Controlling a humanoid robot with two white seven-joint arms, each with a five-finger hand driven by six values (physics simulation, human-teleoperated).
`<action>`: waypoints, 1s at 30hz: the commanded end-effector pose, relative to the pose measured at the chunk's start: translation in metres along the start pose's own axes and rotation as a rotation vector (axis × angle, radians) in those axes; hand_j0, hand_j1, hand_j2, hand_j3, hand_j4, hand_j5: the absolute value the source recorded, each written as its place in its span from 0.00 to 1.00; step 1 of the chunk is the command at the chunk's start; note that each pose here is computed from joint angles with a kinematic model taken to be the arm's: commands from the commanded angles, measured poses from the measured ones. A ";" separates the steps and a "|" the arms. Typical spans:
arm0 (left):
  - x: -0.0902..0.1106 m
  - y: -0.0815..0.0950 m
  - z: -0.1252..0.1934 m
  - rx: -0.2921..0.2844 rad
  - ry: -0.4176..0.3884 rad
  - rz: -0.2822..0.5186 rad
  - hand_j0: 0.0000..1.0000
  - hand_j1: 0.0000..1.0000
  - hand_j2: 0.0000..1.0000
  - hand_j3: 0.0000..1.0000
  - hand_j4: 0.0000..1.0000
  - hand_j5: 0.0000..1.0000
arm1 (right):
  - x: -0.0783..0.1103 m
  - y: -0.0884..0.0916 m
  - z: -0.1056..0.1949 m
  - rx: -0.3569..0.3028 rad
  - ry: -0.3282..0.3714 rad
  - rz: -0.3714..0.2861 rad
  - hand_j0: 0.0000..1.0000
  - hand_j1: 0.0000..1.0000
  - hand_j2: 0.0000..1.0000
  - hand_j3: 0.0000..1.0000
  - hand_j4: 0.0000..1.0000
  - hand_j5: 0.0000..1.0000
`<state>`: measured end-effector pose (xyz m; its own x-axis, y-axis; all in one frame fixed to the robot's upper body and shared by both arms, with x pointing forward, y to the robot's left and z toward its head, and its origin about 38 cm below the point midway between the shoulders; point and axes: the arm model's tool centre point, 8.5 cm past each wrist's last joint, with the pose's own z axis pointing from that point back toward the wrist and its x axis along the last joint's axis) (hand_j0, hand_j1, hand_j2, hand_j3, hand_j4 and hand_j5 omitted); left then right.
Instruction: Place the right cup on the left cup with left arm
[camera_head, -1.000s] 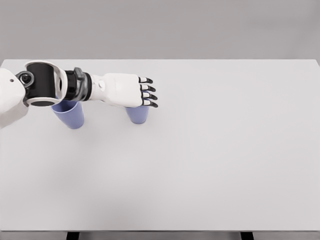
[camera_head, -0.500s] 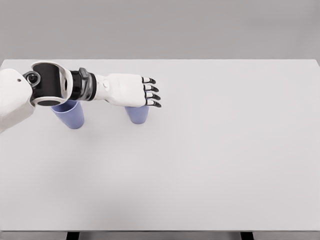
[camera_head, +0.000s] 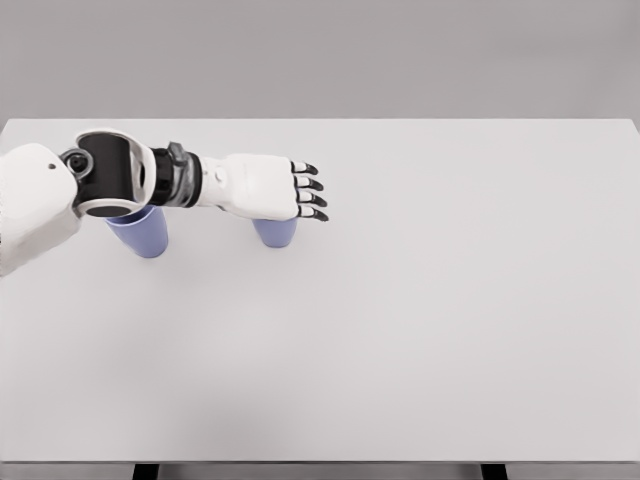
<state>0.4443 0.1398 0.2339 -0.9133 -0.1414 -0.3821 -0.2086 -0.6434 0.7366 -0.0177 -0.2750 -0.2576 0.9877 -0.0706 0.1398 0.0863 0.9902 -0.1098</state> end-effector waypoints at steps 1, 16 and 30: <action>0.001 0.002 -0.002 0.006 -0.003 0.001 1.00 1.00 1.00 1.00 1.00 1.00 | 0.000 0.000 0.000 -0.001 0.000 -0.001 1.00 1.00 1.00 1.00 1.00 1.00; -0.007 -0.012 -0.008 -0.035 0.025 0.016 1.00 1.00 1.00 1.00 1.00 1.00 | 0.000 0.000 0.000 -0.001 0.000 -0.001 1.00 1.00 1.00 1.00 1.00 1.00; -0.014 -0.014 -0.008 -0.035 0.041 0.033 1.00 1.00 1.00 1.00 1.00 1.00 | 0.000 0.000 0.000 -0.001 0.000 -0.001 1.00 1.00 1.00 1.00 1.00 1.00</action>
<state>0.4623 0.1464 0.2236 -0.9040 -0.1911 -0.3825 -0.1652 -0.6690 0.7247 -0.0176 -0.2750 -0.2576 0.9876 -0.0706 0.1399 0.0864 0.9902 -0.1101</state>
